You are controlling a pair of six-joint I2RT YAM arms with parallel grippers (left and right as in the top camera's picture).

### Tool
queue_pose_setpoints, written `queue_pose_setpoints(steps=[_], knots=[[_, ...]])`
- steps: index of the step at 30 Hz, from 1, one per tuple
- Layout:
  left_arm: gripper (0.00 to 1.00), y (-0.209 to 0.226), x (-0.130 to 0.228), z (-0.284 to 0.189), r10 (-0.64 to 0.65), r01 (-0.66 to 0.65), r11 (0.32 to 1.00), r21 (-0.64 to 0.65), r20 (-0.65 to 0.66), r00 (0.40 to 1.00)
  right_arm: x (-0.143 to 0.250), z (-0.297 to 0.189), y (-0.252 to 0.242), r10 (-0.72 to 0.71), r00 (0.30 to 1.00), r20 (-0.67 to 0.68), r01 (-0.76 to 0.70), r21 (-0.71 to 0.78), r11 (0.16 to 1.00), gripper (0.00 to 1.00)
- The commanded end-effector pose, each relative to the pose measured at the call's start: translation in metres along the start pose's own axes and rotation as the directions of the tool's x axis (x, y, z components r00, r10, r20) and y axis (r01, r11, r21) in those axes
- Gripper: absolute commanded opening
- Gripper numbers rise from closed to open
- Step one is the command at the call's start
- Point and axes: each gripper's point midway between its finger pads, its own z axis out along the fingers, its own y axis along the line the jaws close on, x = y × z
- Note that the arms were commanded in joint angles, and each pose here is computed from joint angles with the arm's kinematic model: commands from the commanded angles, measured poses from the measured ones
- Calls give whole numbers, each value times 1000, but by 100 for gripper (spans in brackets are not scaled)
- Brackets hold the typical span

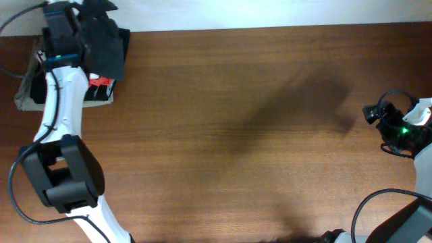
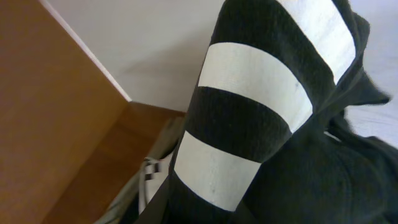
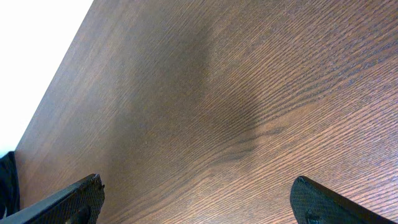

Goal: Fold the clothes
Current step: 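Carry the bundle up-left and place it on the clothes stack, then press the shirt flat on top of the stack with the left gripper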

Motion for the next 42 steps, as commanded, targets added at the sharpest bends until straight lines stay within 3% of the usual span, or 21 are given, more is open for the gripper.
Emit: queue_pose_setpoints(steps=[1,8,13,23,25,26,29,32,33,37,38,39,40,42], knots=[[16,31,-12,3,-54,55,997,-51,26,998,-3,-2,0,-10,1000,8,10,2,1000,99],[16,27,4,18,-64,64,998,-24,-4,998,-3,-2,0,-10,1000,8,10,2,1000,99],[16,23,36,43,-50,48,998,-39,-63,997,-3,-2,0,-10,1000,8,10,2,1000,99],[16,61,63,67,-81,70,992,-104,-98,992,-3,-2,0,-10,1000,8,10,2,1000,99],[24,67,65,68,-84,72,991,-111,-104,991,-3,-2,0,-10,1000,8,10,2,1000,99],[41,69,67,68,-85,72,991,-114,-108,991,-3,-2,0,-10,1000,8,10,2,1000,99],[53,68,67,68,-84,72,991,-114,-108,991,-3,-2,0,-10,1000,8,10,2,1000,99],[76,68,65,68,-85,74,991,-114,-100,991,-3,-2,0,-10,1000,8,10,2,1000,99],[77,69,62,68,-87,76,990,-115,-93,992,-3,-2,0,-10,1000,8,10,2,1000,99],[77,68,44,57,-93,87,990,-109,-52,994,-3,-2,0,-10,1000,8,10,2,1000,99],[73,66,34,53,-95,92,990,-105,-28,995,-3,-2,0,-10,1000,8,10,2,1000,99],[66,64,26,49,-99,98,990,-102,-4,995,-3,-2,0,-11,1000,8,11,2,1000,99],[49,61,16,45,-103,105,990,-96,25,994,-3,-2,0,-10,1000,8,10,2,1000,99],[26,56,5,43,-108,113,990,-88,62,992,-3,-2,0,-10,1000,8,10,2,1000,99]])
